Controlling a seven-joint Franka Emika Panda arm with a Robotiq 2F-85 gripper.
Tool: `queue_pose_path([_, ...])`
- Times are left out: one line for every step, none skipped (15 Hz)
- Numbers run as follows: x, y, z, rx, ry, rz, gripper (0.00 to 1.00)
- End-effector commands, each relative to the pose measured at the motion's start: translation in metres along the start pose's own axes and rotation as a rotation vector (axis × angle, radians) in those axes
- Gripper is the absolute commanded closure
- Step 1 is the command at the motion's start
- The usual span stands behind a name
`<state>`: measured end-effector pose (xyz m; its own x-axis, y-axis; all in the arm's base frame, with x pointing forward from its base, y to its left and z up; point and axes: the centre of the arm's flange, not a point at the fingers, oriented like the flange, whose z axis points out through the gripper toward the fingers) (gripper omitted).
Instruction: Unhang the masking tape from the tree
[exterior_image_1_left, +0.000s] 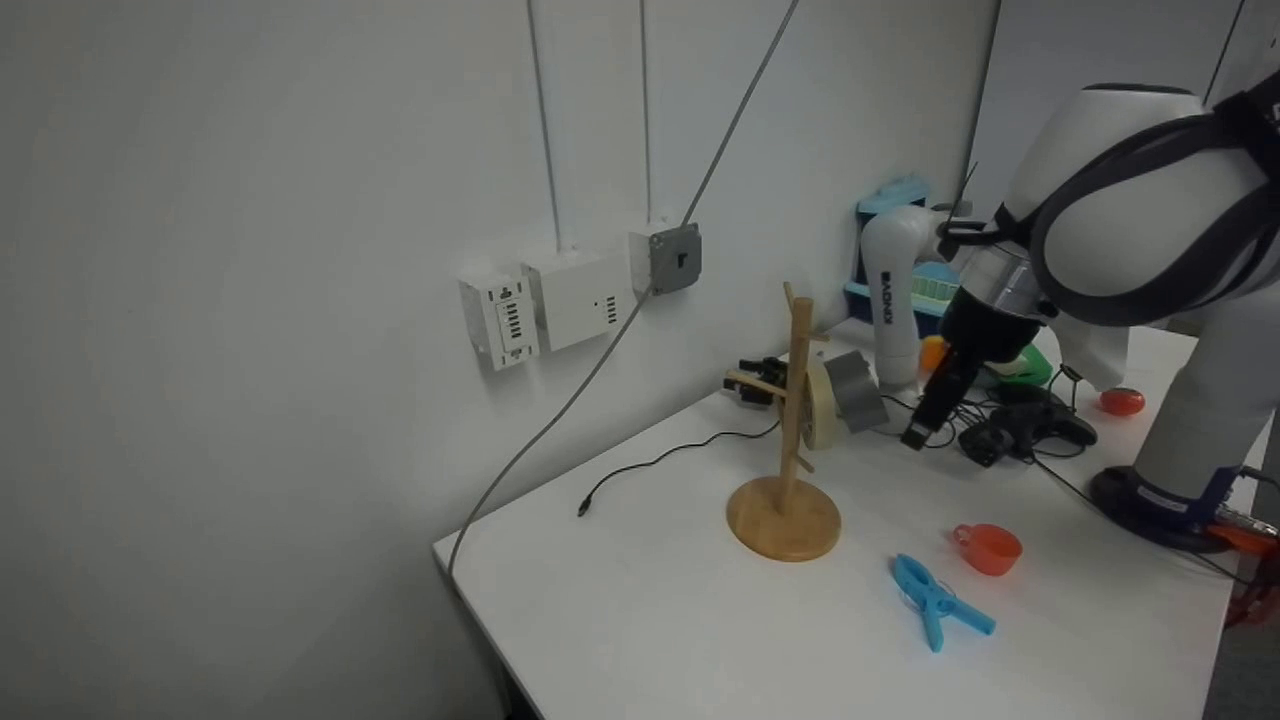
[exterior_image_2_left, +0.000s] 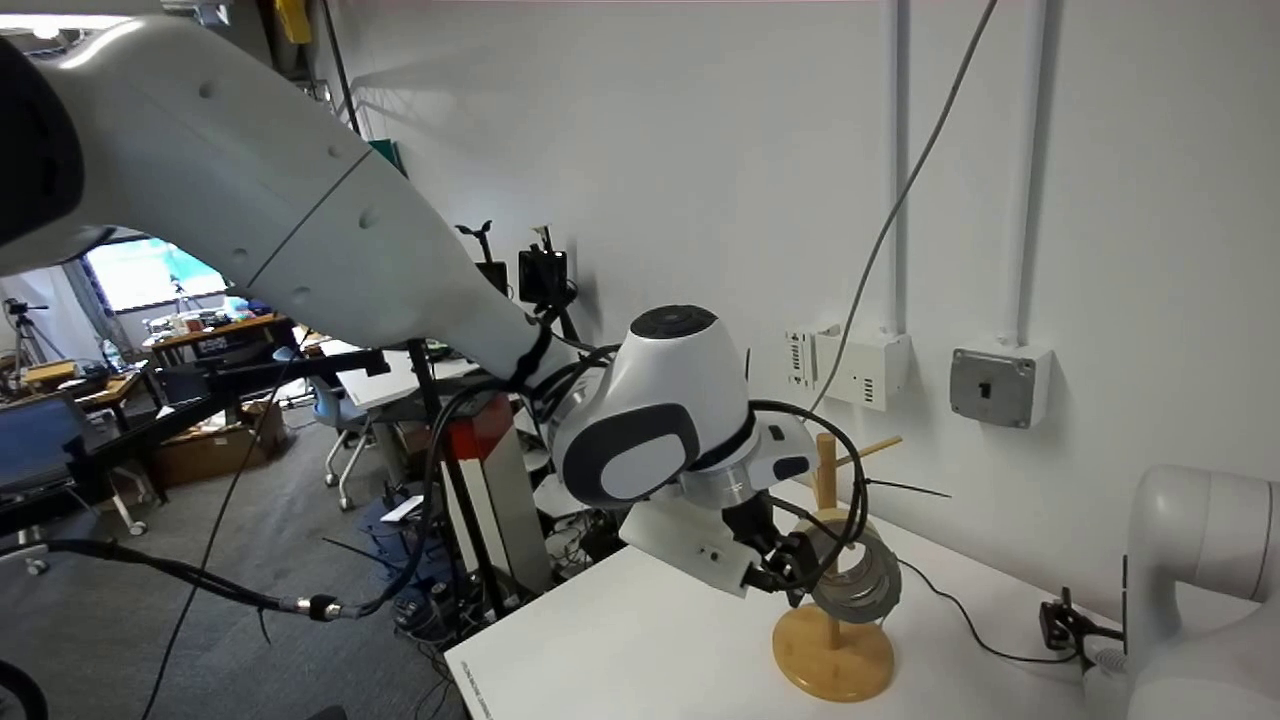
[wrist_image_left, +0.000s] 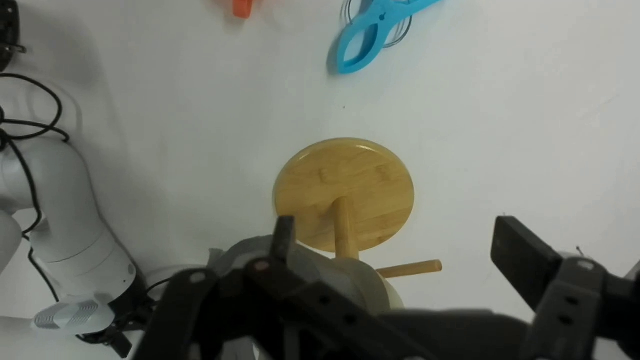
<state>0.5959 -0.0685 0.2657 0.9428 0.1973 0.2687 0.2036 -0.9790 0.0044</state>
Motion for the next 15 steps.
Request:
queue_pose_path([0.013, 0.019, 0.007, -0.010, 0.046, -0.023, 0.00])
queue_pose_path([0.017, 0.023, 0.008, -0.011, 0.054, -0.026, 0.00])
queue_pose_path([0.022, 0.029, 0.012, -0.008, 0.059, -0.029, 0.00])
queue_pose_path([0.025, 0.034, 0.014, -0.010, 0.062, -0.032, 0.00])
queue_pose_path([0.029, 0.040, 0.017, -0.006, 0.064, -0.032, 0.00])
queue_pose_path([0.032, 0.044, 0.020, 0.003, 0.065, -0.032, 0.00])
queue_pose_path([0.034, 0.049, 0.024, 0.017, 0.062, -0.032, 0.00])
queue_pose_path([0.037, 0.053, 0.029, 0.026, 0.063, -0.032, 0.00])
queue_pose_path([0.039, 0.056, 0.032, 0.032, 0.067, -0.031, 0.00])
queue_pose_path([0.040, 0.058, 0.035, 0.039, 0.070, -0.028, 0.00])
queue_pose_path([0.041, 0.060, 0.038, 0.047, 0.073, -0.026, 0.00])
queue_pose_path([0.043, 0.061, 0.041, 0.052, 0.077, -0.027, 0.00])
queue_pose_path([0.044, 0.063, 0.044, 0.058, 0.081, -0.030, 0.00])
queue_pose_path([0.045, 0.063, 0.046, 0.060, 0.086, -0.034, 0.00])
queue_pose_path([0.046, 0.065, 0.047, 0.060, 0.091, -0.038, 0.00])
